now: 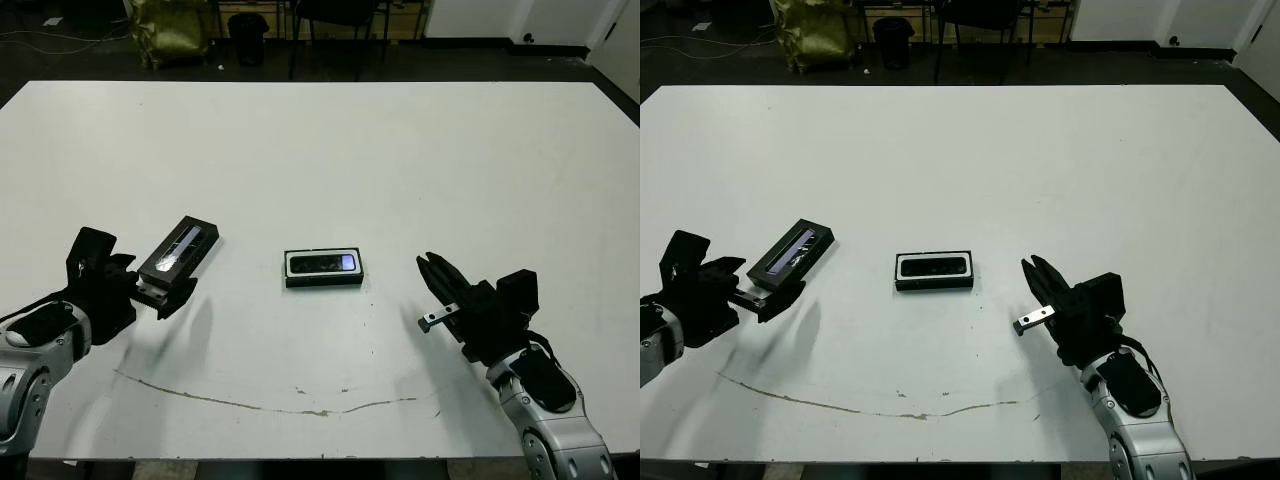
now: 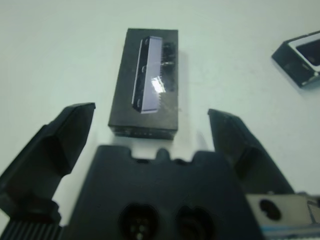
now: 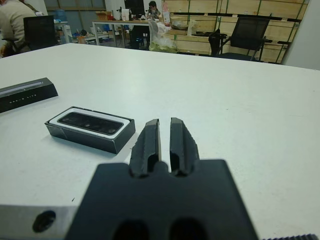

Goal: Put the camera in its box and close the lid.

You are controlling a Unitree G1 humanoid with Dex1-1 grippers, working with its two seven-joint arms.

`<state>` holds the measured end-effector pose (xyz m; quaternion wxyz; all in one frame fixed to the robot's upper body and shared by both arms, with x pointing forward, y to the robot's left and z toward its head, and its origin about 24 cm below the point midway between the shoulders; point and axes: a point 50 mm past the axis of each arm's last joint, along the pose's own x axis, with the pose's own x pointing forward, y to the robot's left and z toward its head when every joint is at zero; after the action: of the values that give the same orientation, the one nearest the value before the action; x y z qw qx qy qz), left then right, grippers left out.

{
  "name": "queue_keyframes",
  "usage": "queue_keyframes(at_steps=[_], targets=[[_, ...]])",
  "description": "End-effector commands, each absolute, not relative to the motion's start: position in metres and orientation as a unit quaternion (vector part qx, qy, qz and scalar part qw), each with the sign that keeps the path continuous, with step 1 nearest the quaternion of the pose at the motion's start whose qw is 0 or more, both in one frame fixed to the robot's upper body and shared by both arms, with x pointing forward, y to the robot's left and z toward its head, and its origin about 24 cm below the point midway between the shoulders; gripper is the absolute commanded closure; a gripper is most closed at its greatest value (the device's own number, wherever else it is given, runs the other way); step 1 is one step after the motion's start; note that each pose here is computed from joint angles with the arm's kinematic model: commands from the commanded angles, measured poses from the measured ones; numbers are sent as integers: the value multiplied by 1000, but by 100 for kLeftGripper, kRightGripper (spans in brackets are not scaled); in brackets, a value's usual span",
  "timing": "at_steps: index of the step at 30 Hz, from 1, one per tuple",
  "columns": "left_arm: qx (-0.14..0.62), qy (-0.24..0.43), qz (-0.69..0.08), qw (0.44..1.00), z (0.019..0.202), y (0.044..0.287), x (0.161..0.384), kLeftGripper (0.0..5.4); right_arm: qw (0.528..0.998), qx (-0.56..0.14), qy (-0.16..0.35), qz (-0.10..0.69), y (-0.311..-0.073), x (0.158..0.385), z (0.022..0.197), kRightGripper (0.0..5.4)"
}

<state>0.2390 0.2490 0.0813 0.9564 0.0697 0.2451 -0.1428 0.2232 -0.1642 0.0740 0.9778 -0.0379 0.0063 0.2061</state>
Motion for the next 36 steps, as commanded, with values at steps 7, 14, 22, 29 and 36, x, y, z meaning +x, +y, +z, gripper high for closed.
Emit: queue_keyframes(at_steps=[7, 14, 22, 29, 36], targets=[[87, 263, -126, 953, 67, 255, 243, 1, 979, -37, 23, 200, -169, 221, 68, 540], [97, 258, -120, 954, 60, 258, 248, 1, 979, -37, 23, 201, -170, 221, 67, 540], [89, 255, -118, 956, 56, 260, 250, 1, 979, -41, 24, 200, -171, 221, 67, 540], [76, 256, -124, 956, 52, 259, 252, 1, 978, -33, 24, 203, -172, 222, 66, 540], [64, 258, -129, 955, 50, 259, 252, 1, 979, -41, 23, 200, -173, 222, 68, 540]])
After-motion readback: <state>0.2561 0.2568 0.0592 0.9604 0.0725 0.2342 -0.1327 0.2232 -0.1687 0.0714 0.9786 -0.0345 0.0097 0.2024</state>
